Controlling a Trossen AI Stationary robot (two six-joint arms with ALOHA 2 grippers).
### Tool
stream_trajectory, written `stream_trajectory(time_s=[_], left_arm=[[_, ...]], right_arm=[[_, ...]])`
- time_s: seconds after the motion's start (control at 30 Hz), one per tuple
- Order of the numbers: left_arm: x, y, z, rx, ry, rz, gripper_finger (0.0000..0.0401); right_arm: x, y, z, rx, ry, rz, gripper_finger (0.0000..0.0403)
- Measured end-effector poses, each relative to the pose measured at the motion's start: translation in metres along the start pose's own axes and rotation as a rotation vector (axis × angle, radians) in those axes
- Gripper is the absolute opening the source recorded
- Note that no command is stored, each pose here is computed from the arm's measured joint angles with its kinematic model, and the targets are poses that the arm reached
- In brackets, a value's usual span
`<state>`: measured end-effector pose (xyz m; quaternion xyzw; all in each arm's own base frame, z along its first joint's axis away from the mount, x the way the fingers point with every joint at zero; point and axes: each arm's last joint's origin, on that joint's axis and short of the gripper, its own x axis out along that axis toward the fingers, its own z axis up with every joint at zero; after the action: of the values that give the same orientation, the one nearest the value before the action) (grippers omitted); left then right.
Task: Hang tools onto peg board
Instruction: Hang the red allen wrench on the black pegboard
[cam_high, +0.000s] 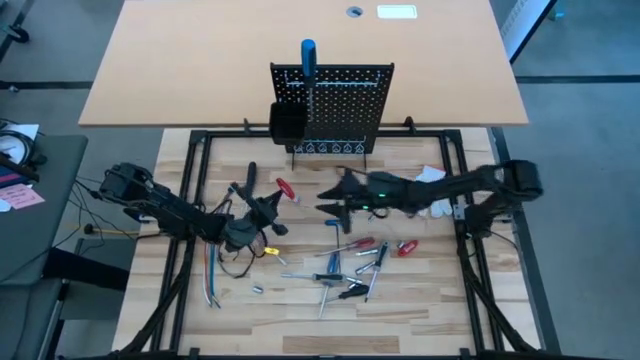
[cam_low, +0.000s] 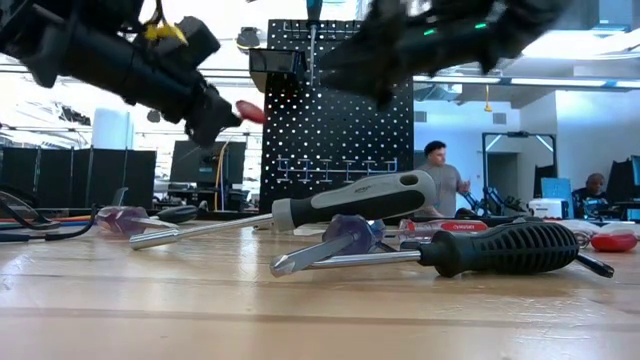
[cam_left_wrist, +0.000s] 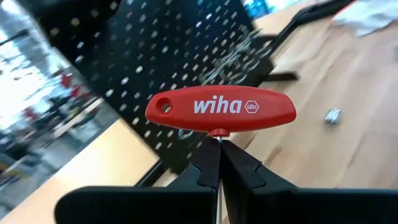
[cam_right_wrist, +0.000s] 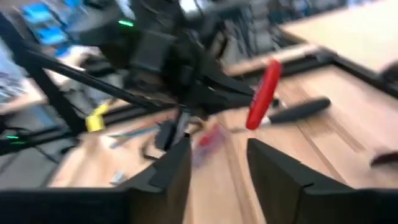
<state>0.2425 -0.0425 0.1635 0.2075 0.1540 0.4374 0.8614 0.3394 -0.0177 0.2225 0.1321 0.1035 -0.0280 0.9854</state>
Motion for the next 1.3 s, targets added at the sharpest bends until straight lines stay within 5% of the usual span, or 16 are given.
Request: stream_trajectory(time_s=[0.33,0.77,0.9,1.13,1.3], left_arm=[[-0.012,-0.036,-0.024,-0.011,-0.010,0.028,0.0000],[-0.015,-0.060,0.003,0.027,-0.042,0.015,0.0000],[-0.017,-0.061,0.003,0.021,-0.049,-0.003,0.0000],[-0.019,-0.062,0.003,0.005,-0.057,-0.022,0.0000],[-0.018,-0.064,0.001,0.034,-0.063,-0.063,0.0022]], right_arm=[[0.060,-0.014,-0.007,0.044,0.119,-0.082,0.0216],[0.075,-0.003,-0.029,0.067,0.133,-0.051,0.0203],[0.074,0.004,-0.030,0.050,0.140,-0.040,0.0168],[0.073,0.003,-0.032,0.046,0.170,-0.055,0.0050],[0.068,0.003,-0.029,0.029,0.206,-0.082,0.0050]])
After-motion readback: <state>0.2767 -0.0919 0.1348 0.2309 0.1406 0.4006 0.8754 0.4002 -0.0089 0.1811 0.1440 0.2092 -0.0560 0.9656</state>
